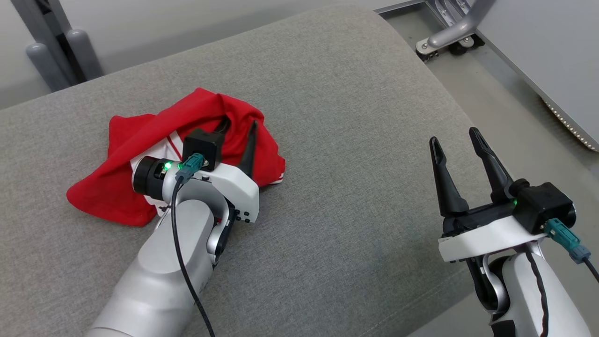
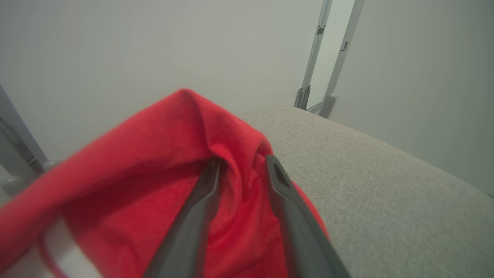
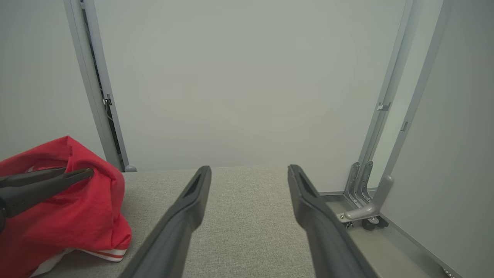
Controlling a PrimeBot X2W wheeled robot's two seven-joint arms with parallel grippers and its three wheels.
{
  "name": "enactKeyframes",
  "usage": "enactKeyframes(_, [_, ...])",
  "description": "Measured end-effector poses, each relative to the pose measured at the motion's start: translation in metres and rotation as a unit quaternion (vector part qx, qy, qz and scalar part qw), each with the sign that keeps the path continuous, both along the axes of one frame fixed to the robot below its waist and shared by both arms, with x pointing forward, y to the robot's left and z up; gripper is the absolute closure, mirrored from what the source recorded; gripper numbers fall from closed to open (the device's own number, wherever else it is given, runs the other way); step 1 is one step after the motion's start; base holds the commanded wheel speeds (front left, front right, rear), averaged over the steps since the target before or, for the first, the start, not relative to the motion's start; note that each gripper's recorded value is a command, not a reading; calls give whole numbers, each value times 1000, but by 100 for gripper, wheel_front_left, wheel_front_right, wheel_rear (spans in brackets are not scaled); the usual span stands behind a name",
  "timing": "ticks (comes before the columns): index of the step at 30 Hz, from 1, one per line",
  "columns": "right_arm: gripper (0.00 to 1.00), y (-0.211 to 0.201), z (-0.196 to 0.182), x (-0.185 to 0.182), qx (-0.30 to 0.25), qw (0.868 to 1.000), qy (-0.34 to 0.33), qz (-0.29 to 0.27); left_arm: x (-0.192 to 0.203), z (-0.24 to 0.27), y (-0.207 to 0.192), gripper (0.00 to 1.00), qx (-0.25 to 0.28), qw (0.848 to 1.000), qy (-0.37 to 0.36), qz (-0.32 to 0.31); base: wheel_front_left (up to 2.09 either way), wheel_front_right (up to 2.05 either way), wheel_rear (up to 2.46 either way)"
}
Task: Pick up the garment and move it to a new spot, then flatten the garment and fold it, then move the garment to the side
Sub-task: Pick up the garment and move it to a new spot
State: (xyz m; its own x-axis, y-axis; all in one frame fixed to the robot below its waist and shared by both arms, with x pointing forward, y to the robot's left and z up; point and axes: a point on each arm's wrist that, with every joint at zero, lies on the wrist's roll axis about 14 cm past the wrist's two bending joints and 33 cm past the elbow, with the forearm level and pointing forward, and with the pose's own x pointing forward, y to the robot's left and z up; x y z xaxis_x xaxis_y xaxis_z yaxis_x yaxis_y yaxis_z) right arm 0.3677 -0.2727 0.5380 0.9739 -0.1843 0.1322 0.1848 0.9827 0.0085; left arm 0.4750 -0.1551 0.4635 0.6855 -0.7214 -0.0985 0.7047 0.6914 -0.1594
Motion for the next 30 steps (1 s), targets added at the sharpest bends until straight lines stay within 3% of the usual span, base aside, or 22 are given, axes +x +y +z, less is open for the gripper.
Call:
enactKeyframes(6, [0, -4, -1, -3, 2, 1000, 1, -8, -2, -5, 0, 0, 11, 1000, 2, -5, 0, 0, 0])
enactKeyframes(19, [0, 38, 19, 19, -2, 997, -37, 62, -16, 18, 62, 0, 7, 999, -25, 44, 0, 0, 0])
enactKeyframes(23, [0, 55, 25, 23, -4, 995, -48, 89, -18, 33, 93, 0, 4, 995, -48, 83, 0, 0, 0])
enactKeyframes(30, [0, 105, 45, 30, 7, 983, -83, 163, -23, 68, 193, 0, -9, 971, -112, 213, 0, 0, 0])
